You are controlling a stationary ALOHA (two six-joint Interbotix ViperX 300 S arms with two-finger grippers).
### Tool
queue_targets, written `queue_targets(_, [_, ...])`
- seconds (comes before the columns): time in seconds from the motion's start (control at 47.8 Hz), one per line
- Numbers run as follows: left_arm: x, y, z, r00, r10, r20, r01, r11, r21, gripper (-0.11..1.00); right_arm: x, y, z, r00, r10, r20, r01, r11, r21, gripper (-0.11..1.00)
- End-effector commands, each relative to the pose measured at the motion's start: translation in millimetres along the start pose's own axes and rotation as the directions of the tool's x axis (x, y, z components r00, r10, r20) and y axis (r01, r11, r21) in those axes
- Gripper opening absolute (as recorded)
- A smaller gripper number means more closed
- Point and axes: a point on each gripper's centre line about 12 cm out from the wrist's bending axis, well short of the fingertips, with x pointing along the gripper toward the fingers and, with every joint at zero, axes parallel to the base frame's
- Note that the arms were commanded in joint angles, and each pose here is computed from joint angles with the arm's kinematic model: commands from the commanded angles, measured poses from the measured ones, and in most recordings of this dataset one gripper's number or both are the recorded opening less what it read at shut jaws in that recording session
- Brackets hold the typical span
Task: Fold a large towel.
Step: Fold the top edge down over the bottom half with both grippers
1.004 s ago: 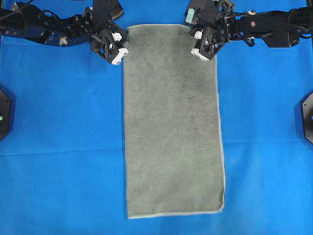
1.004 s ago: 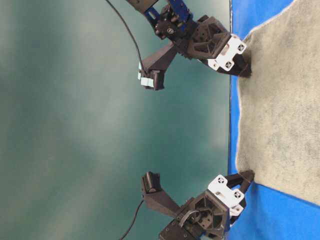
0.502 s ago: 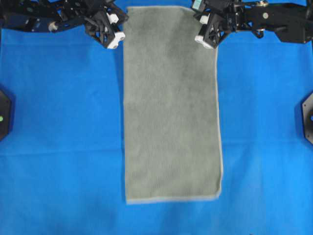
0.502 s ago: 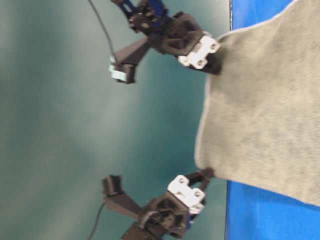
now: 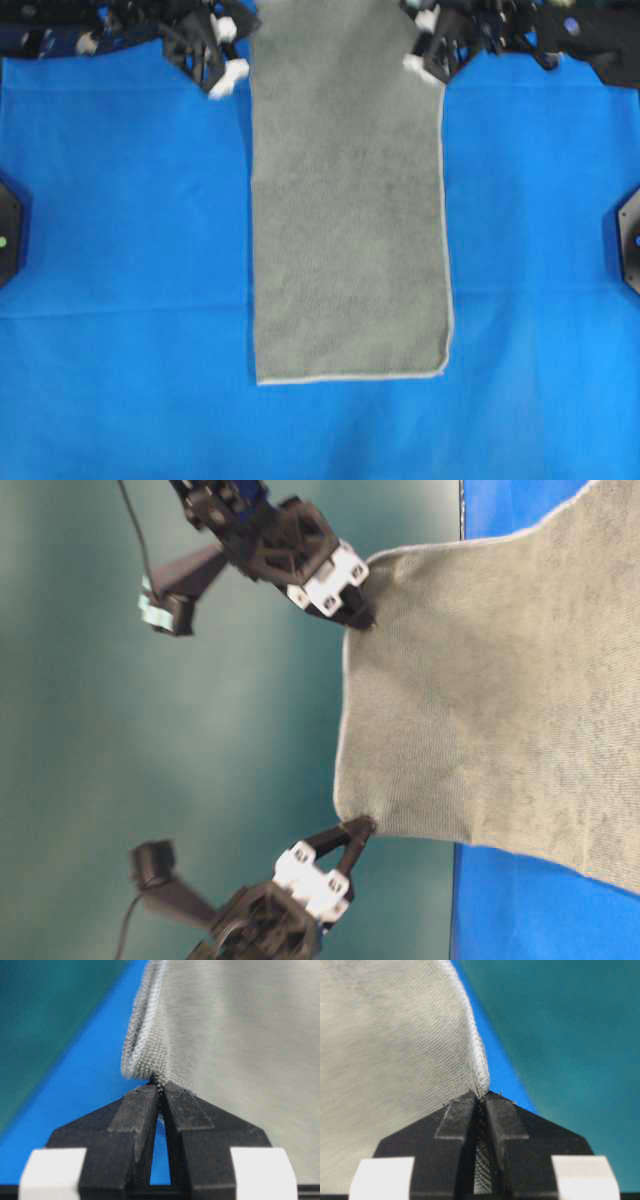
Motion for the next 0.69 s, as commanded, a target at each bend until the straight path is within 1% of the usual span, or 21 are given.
queue_targets(0.0, [-19.9,-25.1,4.6,0.998,-0.057,0.04,0.055,0.998,0.039,0.02,-32.5,15.3,9.9,0.999,0.01,0.049,-0.009,1.0,-0.023,0.04])
queue_targets(0.063, [-26.8,-44.1,-6.0,0.995,-0.103,0.018,0.102,0.993,0.064,0.02,-49.0,29.4,7.7,0.998,0.026,0.051,-0.024,0.999,-0.04,0.04])
queue_targets(0.105, [-31.3,-55.5,-12.3,0.991,-0.131,0.005,0.131,0.989,0.071,0.02,-60.0,40.5,6.1,0.997,0.045,0.055,-0.042,0.998,-0.052,0.04])
queue_targets(0.188, [-43.3,-84.2,-23.8,0.979,-0.205,-0.02,0.206,0.973,0.109,0.02,-79.5,61.6,2.1,0.994,0.09,0.056,-0.087,0.994,-0.064,0.04])
queue_targets(0.251, [-50.8,-105.5,-29.2,0.965,-0.259,-0.031,0.261,0.956,0.131,0.02,-91.6,78.0,-3.0,0.99,0.134,0.045,-0.131,0.989,-0.062,0.04])
queue_targets(0.272, [-54.2,-113.4,-30.3,0.96,-0.28,-0.033,0.282,0.949,0.141,0.02,-94.8,83.8,-4.9,0.988,0.151,0.04,-0.148,0.987,-0.061,0.04])
queue_targets(0.356, [-62.8,-142.1,-37.1,0.935,-0.349,-0.059,0.354,0.922,0.158,0.02,-106.1,107.7,-13.4,0.976,0.218,0.008,-0.218,0.975,-0.053,0.04])
queue_targets(0.398, [-66.7,-155.2,-40.6,0.922,-0.379,-0.077,0.386,0.908,0.16,0.02,-112.4,122.1,-18.5,0.966,0.259,-0.019,-0.259,0.965,-0.042,0.04])
queue_targets(0.502, [-74.4,-185.0,-46.9,0.891,-0.439,-0.12,0.453,0.88,0.146,0.02,-123.7,150.6,-29.0,0.94,0.333,-0.078,-0.335,0.942,-0.022,0.04])
queue_targets(0.607, [-76.7,-212.3,-54.0,0.861,-0.478,-0.173,0.5,0.858,0.118,0.02,-132.4,175.5,-38.6,0.91,0.393,-0.129,-0.398,0.918,-0.007,0.04])
queue_targets(0.67, [-74.6,-224.8,-59.5,0.849,-0.49,-0.198,0.517,0.848,0.117,0.02,-134.6,189.0,-45.5,0.893,0.421,-0.16,-0.426,0.905,0.001,0.04])
